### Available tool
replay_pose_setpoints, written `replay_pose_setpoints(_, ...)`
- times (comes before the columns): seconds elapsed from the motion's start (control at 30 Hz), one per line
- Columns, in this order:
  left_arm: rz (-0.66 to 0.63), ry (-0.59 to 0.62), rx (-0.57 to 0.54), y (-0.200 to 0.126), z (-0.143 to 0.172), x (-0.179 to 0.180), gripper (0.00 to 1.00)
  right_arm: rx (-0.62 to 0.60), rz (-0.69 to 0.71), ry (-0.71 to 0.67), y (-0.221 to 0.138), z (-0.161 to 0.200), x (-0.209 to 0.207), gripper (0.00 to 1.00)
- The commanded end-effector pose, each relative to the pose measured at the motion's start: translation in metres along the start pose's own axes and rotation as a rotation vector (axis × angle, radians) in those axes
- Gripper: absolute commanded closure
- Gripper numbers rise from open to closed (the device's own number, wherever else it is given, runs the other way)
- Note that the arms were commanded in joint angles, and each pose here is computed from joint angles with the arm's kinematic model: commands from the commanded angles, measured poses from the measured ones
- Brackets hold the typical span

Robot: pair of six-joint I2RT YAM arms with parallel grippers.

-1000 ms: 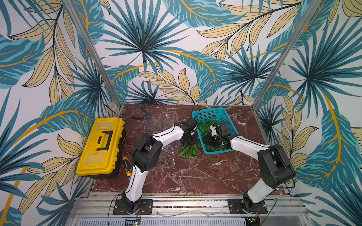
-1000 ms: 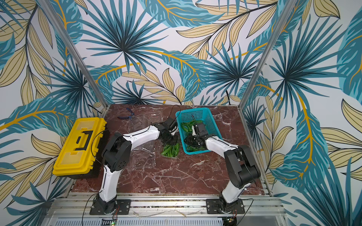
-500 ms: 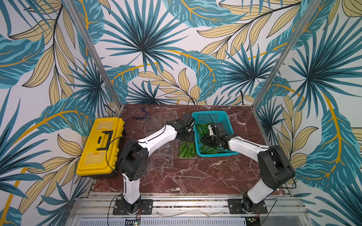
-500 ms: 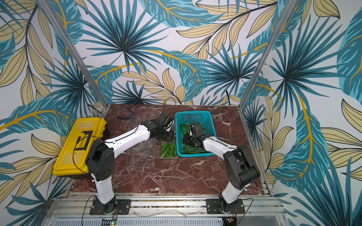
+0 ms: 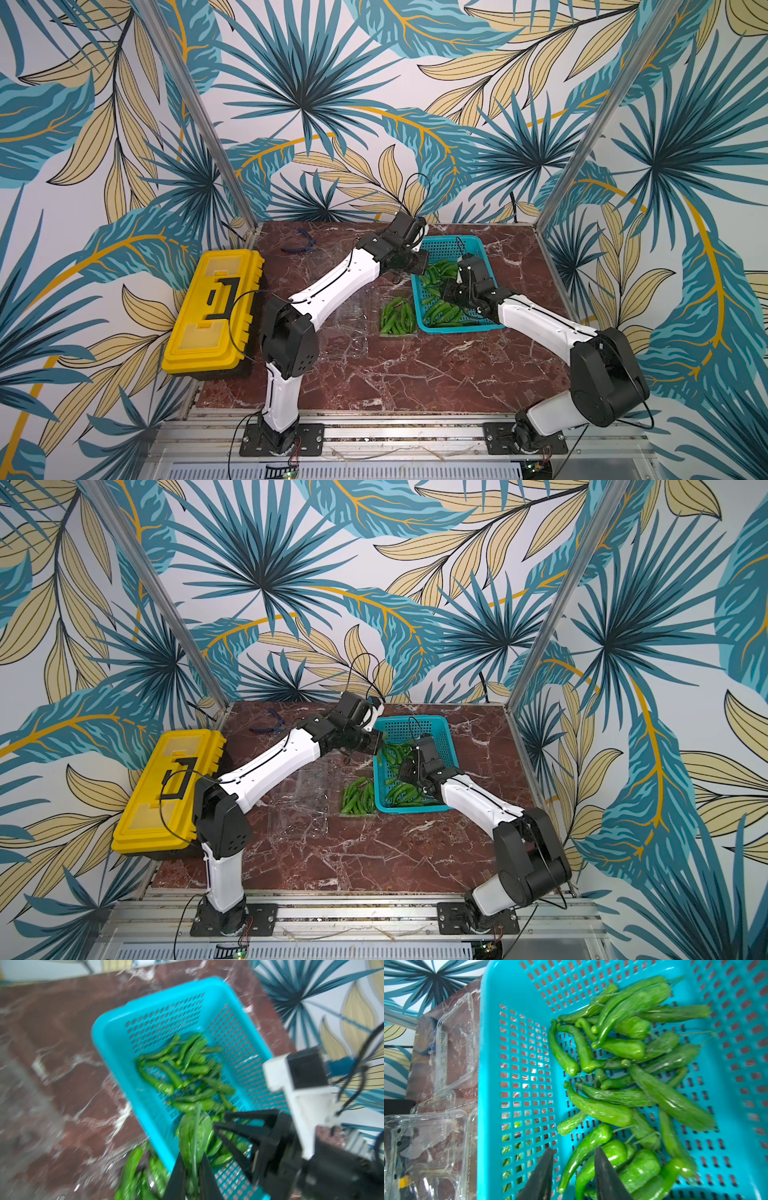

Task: Take small green peppers out of containers
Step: Place the green pepper in the basket.

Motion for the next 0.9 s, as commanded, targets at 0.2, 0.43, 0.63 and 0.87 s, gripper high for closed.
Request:
replay_pose_setpoints(0.2, 0.145, 0.014, 0.047, 0.081, -0.005, -0.016, 1.0, -0.06, 0.095, 0.015, -0.017, -0.002, -0.031, 0.65)
replay_pose_setpoints(0.43, 0.185, -0.024, 0.104, 0.105, 0.011, -0.018, 0.84, -0.025, 0.122, 0.012, -0.016, 0.006, -0.039, 0.65)
replay_pose_setpoints(0.63, 0.183, -0.001, 0.069, 0.087, 0.0, -0.021, 0.51, -0.015, 0.114, 0.017, -0.013, 0.008, -0.038, 0.65)
replay_pose_setpoints(0.87, 0.024, 0.047, -0.062, 0.016, -0.014, -0.01, 0.49, 0.009, 0.072, -0.001, -0.014, 0.008, -0.031, 0.65)
Point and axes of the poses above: each gripper's point midway between its finger pads, its own y axis out along the fingers, its own x axis along the line the jaws close on, z = x × y, the point moved 6 cm from there along -y, back along the fingers, and after that the axes turned 11 degrees about y, right-handed, at the moved point
